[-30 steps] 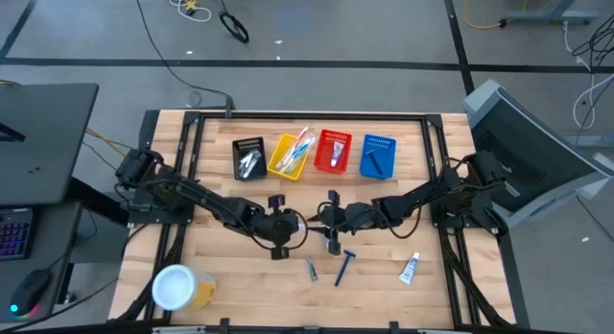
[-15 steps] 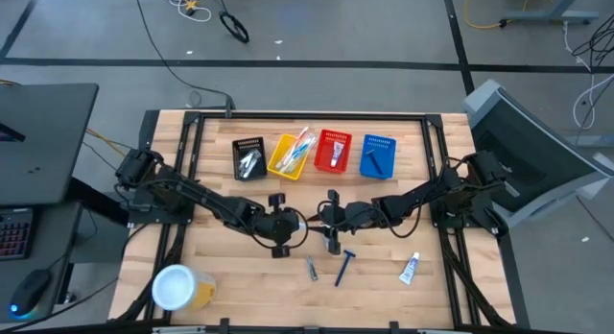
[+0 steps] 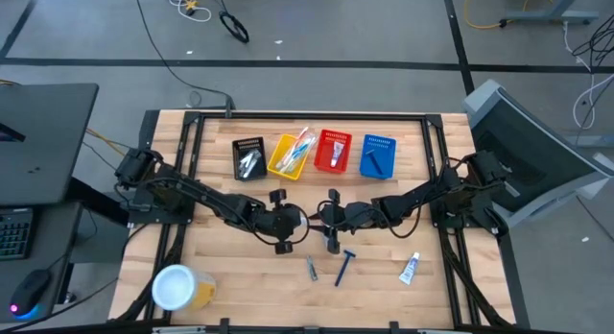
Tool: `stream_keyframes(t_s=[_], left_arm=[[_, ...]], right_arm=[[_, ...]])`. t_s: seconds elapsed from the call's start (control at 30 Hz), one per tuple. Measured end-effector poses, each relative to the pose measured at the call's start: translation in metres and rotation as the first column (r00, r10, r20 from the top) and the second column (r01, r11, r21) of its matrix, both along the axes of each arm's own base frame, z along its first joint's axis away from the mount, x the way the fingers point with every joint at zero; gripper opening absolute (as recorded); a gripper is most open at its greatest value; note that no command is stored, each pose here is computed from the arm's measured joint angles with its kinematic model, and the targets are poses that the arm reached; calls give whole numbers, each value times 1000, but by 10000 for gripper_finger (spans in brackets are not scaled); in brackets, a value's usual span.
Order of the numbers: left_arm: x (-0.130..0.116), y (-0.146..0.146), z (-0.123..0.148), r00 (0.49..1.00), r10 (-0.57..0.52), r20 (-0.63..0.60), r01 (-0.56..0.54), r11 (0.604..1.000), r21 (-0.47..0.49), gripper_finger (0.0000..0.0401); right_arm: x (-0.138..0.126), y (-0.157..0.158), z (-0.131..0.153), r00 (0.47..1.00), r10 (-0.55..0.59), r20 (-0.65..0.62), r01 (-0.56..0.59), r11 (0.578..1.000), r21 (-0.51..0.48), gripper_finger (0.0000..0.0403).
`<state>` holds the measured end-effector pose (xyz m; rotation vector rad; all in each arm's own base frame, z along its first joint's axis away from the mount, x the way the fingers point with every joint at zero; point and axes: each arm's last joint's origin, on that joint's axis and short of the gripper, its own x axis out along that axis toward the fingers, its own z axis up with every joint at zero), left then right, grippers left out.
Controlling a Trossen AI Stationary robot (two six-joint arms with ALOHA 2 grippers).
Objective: Pick & Place Travel size toiletries
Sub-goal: Put the white toothpaste into the red bin
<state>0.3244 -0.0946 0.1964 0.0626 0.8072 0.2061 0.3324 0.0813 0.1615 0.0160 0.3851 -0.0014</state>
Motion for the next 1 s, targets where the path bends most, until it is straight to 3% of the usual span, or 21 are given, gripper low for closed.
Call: stream_keyframes(t_s=[0.5, 0.8, 1.0], left_arm=[[3, -1, 2, 999, -19, 33, 19, 1000, 5, 82], [3, -1, 1, 999, -18, 33, 18, 1000, -2, 82], [3, -1, 1, 999, -21, 33, 21, 1000, 1, 82]], right_arm=[[2, 0, 5, 998, -19, 53, 18, 1000, 16, 116], [2, -1, 5, 998, -26, 50, 23, 998, 59, 75], [2, -1, 5, 998, -30, 50, 26, 997, 71, 69]])
